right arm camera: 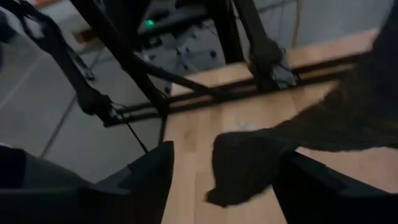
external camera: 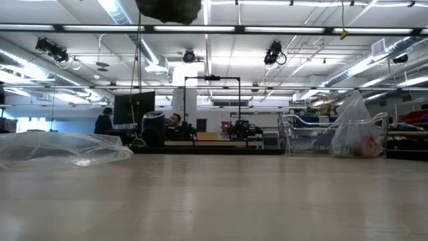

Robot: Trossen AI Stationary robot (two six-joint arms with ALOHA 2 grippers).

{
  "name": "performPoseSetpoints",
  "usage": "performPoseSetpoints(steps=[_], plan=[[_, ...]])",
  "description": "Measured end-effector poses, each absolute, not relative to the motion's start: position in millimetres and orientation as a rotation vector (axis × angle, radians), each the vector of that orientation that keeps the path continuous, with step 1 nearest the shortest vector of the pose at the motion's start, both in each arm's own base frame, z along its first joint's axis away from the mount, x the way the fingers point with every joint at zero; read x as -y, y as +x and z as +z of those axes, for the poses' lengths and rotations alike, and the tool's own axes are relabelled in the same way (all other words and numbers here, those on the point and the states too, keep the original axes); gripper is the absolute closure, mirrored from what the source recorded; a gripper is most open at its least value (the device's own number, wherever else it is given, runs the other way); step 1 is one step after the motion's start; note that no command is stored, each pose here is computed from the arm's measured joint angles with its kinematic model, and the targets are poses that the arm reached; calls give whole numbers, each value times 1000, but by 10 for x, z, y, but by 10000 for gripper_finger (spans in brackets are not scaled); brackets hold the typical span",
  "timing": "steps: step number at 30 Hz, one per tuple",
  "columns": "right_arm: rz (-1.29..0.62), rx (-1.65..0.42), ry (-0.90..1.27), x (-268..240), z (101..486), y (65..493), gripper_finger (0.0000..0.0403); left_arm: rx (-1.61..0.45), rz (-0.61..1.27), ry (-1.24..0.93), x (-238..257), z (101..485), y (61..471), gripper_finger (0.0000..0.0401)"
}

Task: Roll bandage
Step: Roll the black bandage

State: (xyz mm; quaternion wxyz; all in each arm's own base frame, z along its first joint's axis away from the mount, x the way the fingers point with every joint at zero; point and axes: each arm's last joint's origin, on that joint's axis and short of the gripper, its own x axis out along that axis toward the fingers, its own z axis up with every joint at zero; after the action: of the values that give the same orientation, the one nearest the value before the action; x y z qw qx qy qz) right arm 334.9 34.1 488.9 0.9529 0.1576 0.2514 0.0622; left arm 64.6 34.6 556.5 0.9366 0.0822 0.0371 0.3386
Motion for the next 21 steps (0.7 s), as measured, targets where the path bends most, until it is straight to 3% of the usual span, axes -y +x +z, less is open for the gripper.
performPoseSetpoints(steps=[6,11,21], plan=[[28,-675,288,-301,4746,3256,122,-32,693,169,-312,5654,560,389],[28,-677,289,-300,4746,3253,116,3,694,155,-289,5706,498,388],[109,-333,256,-71,4773,3650,119,76,582,130,-298,5923,613,389]])
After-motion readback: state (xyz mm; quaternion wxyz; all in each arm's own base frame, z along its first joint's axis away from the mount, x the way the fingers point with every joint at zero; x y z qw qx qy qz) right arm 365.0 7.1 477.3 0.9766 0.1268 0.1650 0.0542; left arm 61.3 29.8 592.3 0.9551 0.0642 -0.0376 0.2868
